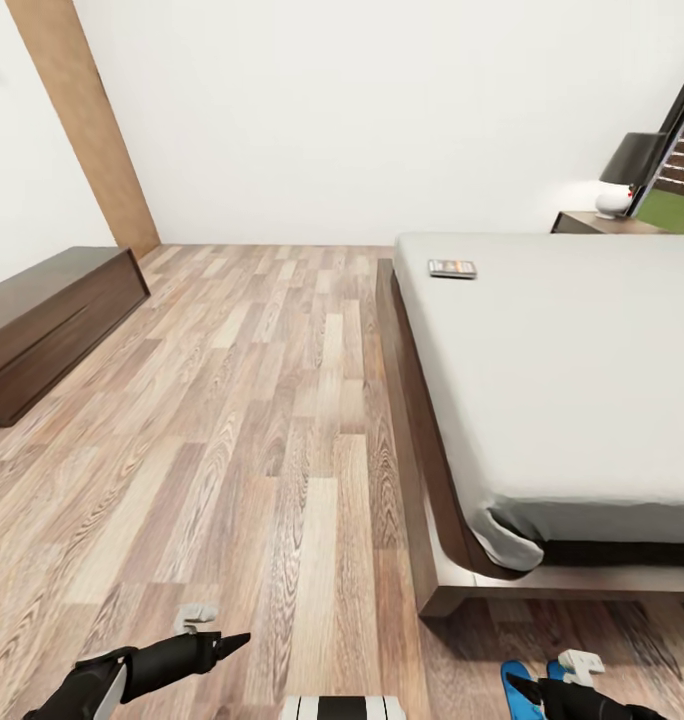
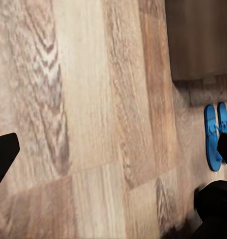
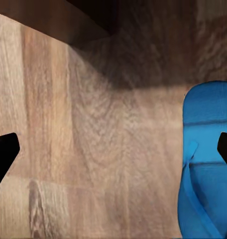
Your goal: In the bedroom, move the book from the bed onto either nightstand, and place the two sandals side by side next to the bed.
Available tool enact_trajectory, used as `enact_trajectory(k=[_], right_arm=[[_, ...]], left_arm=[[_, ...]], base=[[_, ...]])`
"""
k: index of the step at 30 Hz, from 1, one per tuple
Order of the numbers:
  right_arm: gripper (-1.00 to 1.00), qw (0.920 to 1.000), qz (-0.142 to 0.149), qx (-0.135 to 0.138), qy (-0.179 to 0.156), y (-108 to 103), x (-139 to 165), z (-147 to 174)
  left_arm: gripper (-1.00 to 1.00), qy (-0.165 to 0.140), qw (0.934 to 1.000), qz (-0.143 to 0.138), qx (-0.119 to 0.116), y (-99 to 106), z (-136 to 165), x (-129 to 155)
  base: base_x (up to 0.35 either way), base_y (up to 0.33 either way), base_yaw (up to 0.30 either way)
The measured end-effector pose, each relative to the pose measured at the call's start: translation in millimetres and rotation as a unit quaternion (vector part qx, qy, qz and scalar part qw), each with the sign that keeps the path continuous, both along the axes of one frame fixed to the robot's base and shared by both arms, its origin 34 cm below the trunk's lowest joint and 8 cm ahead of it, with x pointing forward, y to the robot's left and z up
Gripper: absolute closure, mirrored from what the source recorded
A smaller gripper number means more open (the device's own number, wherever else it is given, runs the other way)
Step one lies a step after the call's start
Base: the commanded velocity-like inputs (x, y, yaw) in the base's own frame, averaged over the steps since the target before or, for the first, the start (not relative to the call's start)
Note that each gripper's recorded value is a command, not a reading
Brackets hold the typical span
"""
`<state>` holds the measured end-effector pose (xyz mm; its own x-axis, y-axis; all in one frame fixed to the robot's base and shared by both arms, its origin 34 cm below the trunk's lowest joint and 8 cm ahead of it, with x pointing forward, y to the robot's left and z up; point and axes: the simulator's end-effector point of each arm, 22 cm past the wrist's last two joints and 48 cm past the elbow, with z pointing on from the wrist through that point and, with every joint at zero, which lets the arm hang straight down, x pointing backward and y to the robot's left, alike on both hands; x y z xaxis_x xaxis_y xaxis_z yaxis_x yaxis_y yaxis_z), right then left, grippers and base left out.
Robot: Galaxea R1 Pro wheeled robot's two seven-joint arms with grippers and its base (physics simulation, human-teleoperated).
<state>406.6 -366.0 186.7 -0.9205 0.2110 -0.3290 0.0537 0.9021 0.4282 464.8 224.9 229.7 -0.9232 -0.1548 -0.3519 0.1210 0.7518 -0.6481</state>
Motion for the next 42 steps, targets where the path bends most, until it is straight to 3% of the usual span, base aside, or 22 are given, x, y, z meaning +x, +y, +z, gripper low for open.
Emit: enact_trajectory(k=[7, 12, 29, 34, 42], right_arm=[[-1.0, 0.9992, 0.008, 0.037, -0.014, 57, 11, 3], [-1.0, 0.9987, 0.009, 0.046, -0.023, 74, 18, 9], [-1.0, 0.9981, 0.008, 0.05, -0.035, 77, 32, 44], [-1.0, 0.9981, 0.008, 0.05, -0.035, 77, 35, 55], [-1.0, 0.9981, 0.008, 0.05, -0.035, 77, 40, 73]], left_arm=[[-1.0, -0.003, 0.9999, 0.008, 0.013, -16, 1, 3], [-1.0, -0.012, 0.9998, 0.01, 0.015, -17, 8, 8], [-1.0, -0.026, 0.9996, 0.003, 0.011, -27, 34, 5], [-1.0, -0.015, 0.9998, 0.0, -0.009, -54, 42, -1], [-1.0, -0.01, 0.9999, 0.003, -0.007, -57, 58, 1]], base=[[0.0, 0.0, 0.0], [0.0, 0.0, 0.0], [0.0, 0.0, 0.0], [0.0, 0.0, 0.0], [0.0, 0.0, 0.026]])
